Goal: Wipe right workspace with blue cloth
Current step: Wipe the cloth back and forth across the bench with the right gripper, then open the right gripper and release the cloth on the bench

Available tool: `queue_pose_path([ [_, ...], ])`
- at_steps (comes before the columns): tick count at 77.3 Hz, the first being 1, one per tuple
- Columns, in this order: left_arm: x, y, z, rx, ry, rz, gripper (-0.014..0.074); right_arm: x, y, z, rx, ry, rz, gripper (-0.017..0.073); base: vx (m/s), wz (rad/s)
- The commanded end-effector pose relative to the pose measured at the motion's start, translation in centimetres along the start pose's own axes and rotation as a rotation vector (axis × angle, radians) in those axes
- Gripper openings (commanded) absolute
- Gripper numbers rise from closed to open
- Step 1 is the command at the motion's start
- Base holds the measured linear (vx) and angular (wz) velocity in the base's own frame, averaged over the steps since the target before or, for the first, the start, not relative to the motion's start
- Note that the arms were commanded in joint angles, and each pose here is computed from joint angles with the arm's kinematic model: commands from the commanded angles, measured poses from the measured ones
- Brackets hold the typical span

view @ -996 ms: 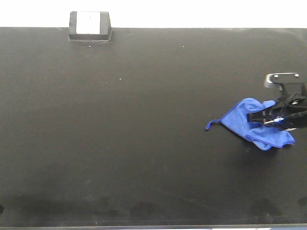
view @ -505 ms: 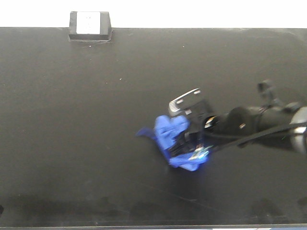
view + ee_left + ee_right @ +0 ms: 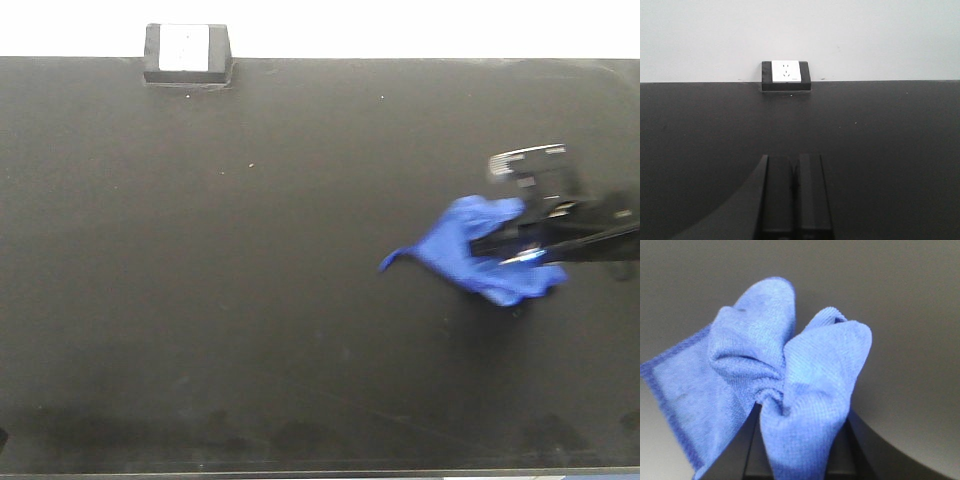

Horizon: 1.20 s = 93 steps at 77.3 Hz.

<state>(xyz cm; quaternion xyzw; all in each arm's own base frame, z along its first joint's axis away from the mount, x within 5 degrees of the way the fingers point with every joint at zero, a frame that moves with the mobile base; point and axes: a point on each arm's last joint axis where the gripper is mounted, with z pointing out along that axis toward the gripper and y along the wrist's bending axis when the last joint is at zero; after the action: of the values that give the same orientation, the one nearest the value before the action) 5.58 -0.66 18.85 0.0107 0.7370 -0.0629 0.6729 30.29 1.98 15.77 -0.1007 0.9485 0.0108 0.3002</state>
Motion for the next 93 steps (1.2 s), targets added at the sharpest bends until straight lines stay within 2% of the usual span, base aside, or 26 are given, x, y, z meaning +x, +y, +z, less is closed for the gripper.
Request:
queue_pose_path([
  [1,-1.6,-0.1,-0.3,0.001,-0.119,-0.001,-0.0006,-1.5,-1.1,-1.2,0.046,-0.094,-0.019,0.0003,0.00,0.00],
  [9,-1.6,-0.1,-0.3,0.002,-0.119,-0.002,-0.0006,-1.6,-1.1,-1.2,0.049,-0.099,-0.024,0.0031,0.00,0.00],
  [18,-1.6,-0.1,-0.3,0.002,-0.119,-0.002,-0.0006,-1.6,-1.1,-1.2,0.052,-0.104,-0.024,0.0116,0.00,0.00],
  [26,-1.6,-0.1,-0.3,0.002,-0.119,-0.002,-0.0006,-1.6,-1.1,-1.2,0.053,-0.109,-0.013,0.0251,0.00,0.00],
  [42,-1.6,-0.1,-0.3,0.001,-0.119,-0.002,-0.0006,-1.9,-1.2,-1.4,0.063,-0.135,0.013,0.0612,0.00,0.00],
  [52,-1.6,-0.1,-0.3,0.001,-0.119,-0.002,-0.0006,-2.5,-1.2,-2.7,0.070,-0.181,0.011,0.0731,0.00,0.00],
  [63,-1.6,-0.1,-0.3,0.001,-0.119,-0.002,-0.0006,-3.5,-1.0,-6.3,0.073,-0.275,0.002,0.0720,0.00,0.00],
  [76,-1.6,-0.1,-0.3,0.002,-0.119,-0.002,-0.0006,-4.0,-0.3,-13.2,0.061,-0.421,-0.018,0.0665,0.00,0.00],
  [86,-1.6,-0.1,-0.3,0.002,-0.119,-0.002,-0.0006,-3.1,0.5,-18.5,0.045,-0.520,-0.041,0.0574,0.00,0.00],
  [93,-1.6,-0.1,-0.3,0.002,-0.119,-0.002,-0.0006,-2.0,1.1,-21.7,0.029,-0.574,-0.054,0.0468,0.00,0.00],
])
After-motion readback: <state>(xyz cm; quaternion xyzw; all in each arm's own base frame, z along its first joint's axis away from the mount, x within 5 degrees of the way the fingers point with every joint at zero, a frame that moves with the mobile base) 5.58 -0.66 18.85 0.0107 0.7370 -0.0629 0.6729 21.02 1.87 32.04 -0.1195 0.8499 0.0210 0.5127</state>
